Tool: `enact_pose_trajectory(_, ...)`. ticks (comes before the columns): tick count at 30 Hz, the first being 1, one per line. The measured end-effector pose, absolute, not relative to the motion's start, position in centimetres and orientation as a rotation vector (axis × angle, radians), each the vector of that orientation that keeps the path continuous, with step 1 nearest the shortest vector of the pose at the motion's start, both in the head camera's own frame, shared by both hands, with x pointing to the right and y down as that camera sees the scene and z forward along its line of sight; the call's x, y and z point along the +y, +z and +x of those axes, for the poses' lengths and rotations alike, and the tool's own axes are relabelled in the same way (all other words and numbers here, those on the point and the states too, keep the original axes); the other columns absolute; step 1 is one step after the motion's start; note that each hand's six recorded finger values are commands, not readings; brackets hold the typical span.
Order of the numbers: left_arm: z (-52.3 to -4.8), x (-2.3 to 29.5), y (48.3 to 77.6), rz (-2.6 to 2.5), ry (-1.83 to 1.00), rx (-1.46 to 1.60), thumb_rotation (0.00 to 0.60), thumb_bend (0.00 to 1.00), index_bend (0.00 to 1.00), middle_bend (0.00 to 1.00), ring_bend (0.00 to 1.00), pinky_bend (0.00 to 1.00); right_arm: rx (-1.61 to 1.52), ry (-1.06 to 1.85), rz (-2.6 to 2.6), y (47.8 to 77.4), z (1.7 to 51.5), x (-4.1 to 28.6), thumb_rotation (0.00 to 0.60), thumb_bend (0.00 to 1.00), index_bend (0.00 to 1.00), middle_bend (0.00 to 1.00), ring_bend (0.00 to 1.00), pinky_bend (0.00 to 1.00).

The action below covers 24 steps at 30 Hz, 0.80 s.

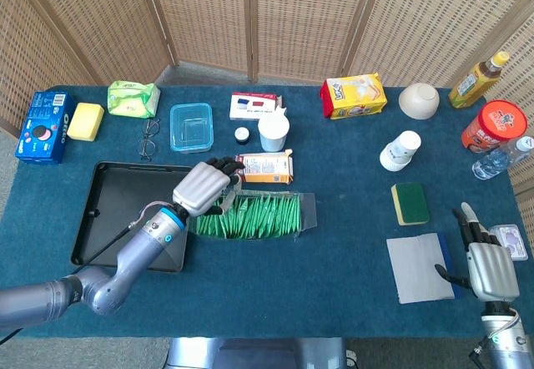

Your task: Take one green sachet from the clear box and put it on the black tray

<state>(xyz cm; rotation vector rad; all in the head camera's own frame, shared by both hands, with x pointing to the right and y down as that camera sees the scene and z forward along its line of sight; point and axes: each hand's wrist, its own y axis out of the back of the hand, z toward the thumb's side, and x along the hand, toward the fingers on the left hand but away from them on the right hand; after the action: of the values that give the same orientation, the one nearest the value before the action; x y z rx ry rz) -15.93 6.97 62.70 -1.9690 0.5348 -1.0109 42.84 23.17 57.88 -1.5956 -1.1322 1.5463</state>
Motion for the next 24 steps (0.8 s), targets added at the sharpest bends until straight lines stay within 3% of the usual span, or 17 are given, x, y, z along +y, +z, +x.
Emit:
enact_pose_trajectory(17,-15.8,4.9,64.9,-1.97,-1.071,0.597,0.486,0.57,0.5,0.19,0.15,0.24,-1.126,1.553,-1.588,57.8,42.8,22.8,0.58,0.19,0.0,0.03,0.18,0.28)
enact_pose_trajectory(19,-15.8,4.7,65.2,-1.965,-1.081,0.594,0.481,0.56,0.44,0.19,0.14,0.24,-1.125,1.551,-1.589,57.8,42.7,22.8,0.58,0.19,0.0,0.03,0.18,0.28)
enact_pose_trajectory(24,-16.0,4.4,65.8,-1.935,-1.103,0.58,0.391,0.46,0.23,0.15,0.07,0.24,-1.125,1.552,-1.59,57.8,42.6,22.8,0.58,0.19,0.0,0.03,0.18,0.28)
